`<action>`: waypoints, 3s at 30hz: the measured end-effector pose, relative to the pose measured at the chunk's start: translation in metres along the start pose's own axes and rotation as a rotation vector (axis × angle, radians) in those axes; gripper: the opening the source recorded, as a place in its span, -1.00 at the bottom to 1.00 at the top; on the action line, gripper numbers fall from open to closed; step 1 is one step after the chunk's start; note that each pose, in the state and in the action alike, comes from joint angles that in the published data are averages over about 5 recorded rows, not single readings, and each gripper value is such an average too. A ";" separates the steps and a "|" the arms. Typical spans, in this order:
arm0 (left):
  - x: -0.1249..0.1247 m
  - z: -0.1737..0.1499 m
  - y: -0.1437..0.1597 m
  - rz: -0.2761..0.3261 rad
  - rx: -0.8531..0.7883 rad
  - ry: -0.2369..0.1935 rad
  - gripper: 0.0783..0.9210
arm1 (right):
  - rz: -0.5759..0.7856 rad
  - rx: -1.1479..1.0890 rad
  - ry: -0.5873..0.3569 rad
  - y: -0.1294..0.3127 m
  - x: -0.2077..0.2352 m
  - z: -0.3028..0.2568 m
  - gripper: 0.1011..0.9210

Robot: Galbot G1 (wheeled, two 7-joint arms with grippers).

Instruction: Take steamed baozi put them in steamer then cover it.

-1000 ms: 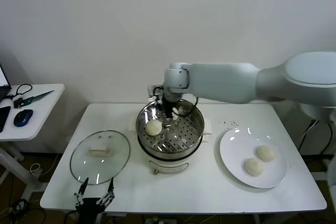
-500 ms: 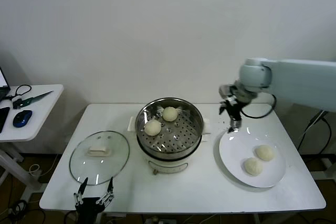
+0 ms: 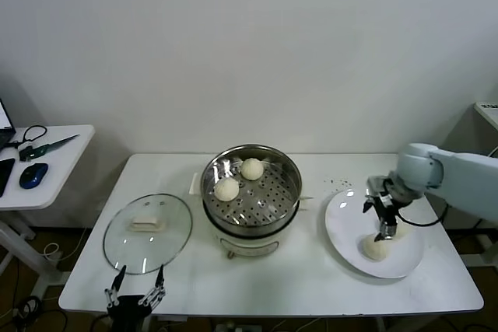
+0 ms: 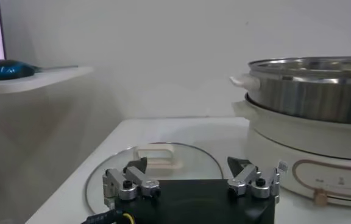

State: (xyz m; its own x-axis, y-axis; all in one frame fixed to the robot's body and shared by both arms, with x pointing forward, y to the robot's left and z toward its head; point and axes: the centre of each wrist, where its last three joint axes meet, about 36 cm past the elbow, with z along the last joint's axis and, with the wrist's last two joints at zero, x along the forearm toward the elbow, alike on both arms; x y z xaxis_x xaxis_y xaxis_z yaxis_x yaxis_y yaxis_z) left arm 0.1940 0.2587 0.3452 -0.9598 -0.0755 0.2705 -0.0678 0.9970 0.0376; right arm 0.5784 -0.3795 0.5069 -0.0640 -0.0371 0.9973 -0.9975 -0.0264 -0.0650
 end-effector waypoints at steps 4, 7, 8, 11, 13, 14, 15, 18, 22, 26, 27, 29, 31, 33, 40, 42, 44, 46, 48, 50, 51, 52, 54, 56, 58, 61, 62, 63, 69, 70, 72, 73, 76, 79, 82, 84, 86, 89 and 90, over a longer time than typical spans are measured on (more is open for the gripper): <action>0.001 0.001 0.000 0.000 -0.003 0.003 0.77 | -0.007 -0.017 0.009 0.006 -0.018 0.007 0.76; 0.002 0.001 0.000 0.001 -0.006 0.005 0.77 | -0.009 -0.025 0.013 0.008 -0.029 0.010 0.76; 0.002 0.001 0.000 0.002 -0.007 0.005 0.77 | -0.009 -0.028 0.013 0.008 -0.031 0.011 0.76; 0.002 0.001 0.000 0.003 -0.010 0.006 0.77 | -0.008 -0.037 0.013 0.009 -0.038 0.013 0.76; 0.002 0.001 0.000 0.004 -0.011 0.006 0.77 | -0.008 -0.041 0.012 0.009 -0.041 0.013 0.76; 0.001 0.001 0.000 0.004 -0.011 0.006 0.77 | -0.009 -0.043 0.012 0.009 -0.042 0.013 0.74; 0.001 0.001 0.000 0.004 -0.011 0.006 0.77 | -0.010 -0.044 0.012 0.009 -0.043 0.013 0.73; 0.002 0.000 -0.001 0.004 -0.012 0.006 0.77 | -0.014 -0.048 0.011 0.011 -0.044 0.014 0.60; 0.002 0.000 -0.001 0.006 -0.013 0.006 0.77 | -0.015 -0.050 0.009 0.011 -0.044 0.015 0.46; 0.002 -0.001 -0.003 0.009 -0.012 0.005 0.77 | -0.017 -0.046 0.007 0.011 -0.042 0.014 0.40; 0.002 -0.001 -0.003 0.010 -0.012 0.005 0.77 | -0.018 -0.044 0.004 0.011 -0.041 0.014 0.40; 0.002 -0.001 -0.003 0.010 -0.011 0.006 0.77 | -0.017 -0.036 -0.002 0.009 -0.038 0.012 0.39; 0.003 -0.001 -0.003 0.011 -0.012 0.007 0.77 | -0.014 -0.021 -0.009 0.004 -0.031 0.009 0.39; 0.004 -0.001 -0.004 0.012 -0.012 0.008 0.77 | -0.011 0.002 -0.017 -0.002 -0.020 0.005 0.39; 0.003 -0.003 -0.005 0.015 -0.010 0.005 0.77 | 0.033 0.151 -0.050 -0.042 0.052 -0.024 0.41; 0.003 -0.003 -0.006 0.016 -0.008 0.004 0.77 | 0.058 0.221 -0.061 -0.055 0.081 -0.039 0.41; 0.003 -0.003 -0.006 0.017 -0.007 0.004 0.77 | 0.088 0.306 -0.071 -0.067 0.112 -0.058 0.41; 0.003 -0.004 -0.007 0.018 -0.006 0.004 0.77 | 0.119 0.402 -0.078 -0.074 0.143 -0.082 0.41; 0.002 -0.004 -0.007 0.017 -0.005 0.002 0.77 | 0.146 0.507 -0.083 -0.078 0.171 -0.109 0.41; 0.002 -0.005 -0.007 0.016 -0.003 0.001 0.77 | 0.164 0.614 -0.087 -0.077 0.191 -0.138 0.41; 0.001 -0.006 -0.008 0.016 -0.002 0.000 0.77 | 0.169 0.669 -0.088 -0.075 0.199 -0.153 0.40; 0.001 -0.006 -0.008 0.016 -0.001 -0.001 0.77 | 0.172 0.722 -0.088 -0.072 0.205 -0.167 0.40; 0.002 -0.007 -0.008 0.015 -0.001 -0.002 0.77 | 0.173 0.828 -0.086 -0.065 0.211 -0.194 0.40; 0.002 -0.007 -0.007 0.014 -0.001 -0.003 0.77 | 0.171 0.926 -0.080 -0.058 0.212 -0.218 0.40; 0.003 -0.008 -0.007 0.012 -0.001 -0.002 0.77 | 0.167 1.015 -0.072 -0.051 0.208 -0.239 0.40; 0.004 -0.008 -0.005 0.008 -0.002 -0.002 0.77 | 0.156 1.126 -0.058 -0.043 0.197 -0.263 0.40; 0.004 -0.009 -0.005 0.007 -0.002 -0.003 0.77 | 0.152 1.157 -0.054 -0.041 0.192 -0.270 0.40; 0.004 -0.009 -0.005 0.006 -0.002 -0.003 0.77 | 0.149 1.188 -0.049 -0.039 0.186 -0.276 0.40; 0.005 -0.011 -0.005 0.003 0.001 -0.007 0.77 | 0.132 1.323 -0.037 -0.031 0.152 -0.306 0.39; 0.005 -0.011 -0.005 0.002 0.001 -0.007 0.77 | 0.130 1.339 -0.037 -0.031 0.146 -0.310 0.40; 0.005 -0.011 -0.005 0.001 0.001 -0.008 0.77 | 0.124 1.369 -0.037 -0.031 0.134 -0.318 0.40; 0.005 -0.011 -0.004 0.000 0.001 -0.008 0.77 | 0.120 1.382 -0.037 -0.031 0.128 -0.321 0.40; 0.005 -0.012 -0.004 -0.002 0.003 -0.008 0.77 | 0.112 1.412 -0.040 -0.032 0.111 -0.330 0.40; 0.005 -0.011 -0.003 -0.004 0.004 -0.008 0.77 | 0.106 1.430 -0.046 -0.033 0.097 -0.338 0.41; 0.005 -0.010 -0.003 -0.005 0.005 -0.005 0.77 | 0.100 1.444 -0.050 -0.034 0.086 -0.344 0.40; 0.005 -0.010 -0.003 -0.006 0.005 -0.004 0.77 | 0.099 1.453 -0.051 -0.034 0.080 -0.347 0.40; 0.005 -0.010 -0.003 -0.006 0.005 -0.004 0.77 | 0.100 1.460 -0.050 -0.035 0.077 -0.349 0.43; 0.005 -0.010 -0.003 -0.005 0.005 -0.004 0.77 | 0.107 1.465 -0.054 -0.036 0.074 -0.350 0.56; 0.005 -0.010 -0.003 -0.005 0.005 -0.005 0.77 | 0.109 1.466 -0.056 -0.036 0.073 -0.351 0.62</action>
State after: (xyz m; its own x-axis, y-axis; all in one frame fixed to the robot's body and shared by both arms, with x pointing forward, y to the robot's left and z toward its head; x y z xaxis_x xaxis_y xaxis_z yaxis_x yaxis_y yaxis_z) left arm 0.1920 0.2550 0.3559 -0.9606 -0.0804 0.2659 -0.0741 0.9967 0.0337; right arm 0.6000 -0.0310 0.5948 -0.1004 -0.1422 0.9847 -0.0650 -0.9867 -0.1491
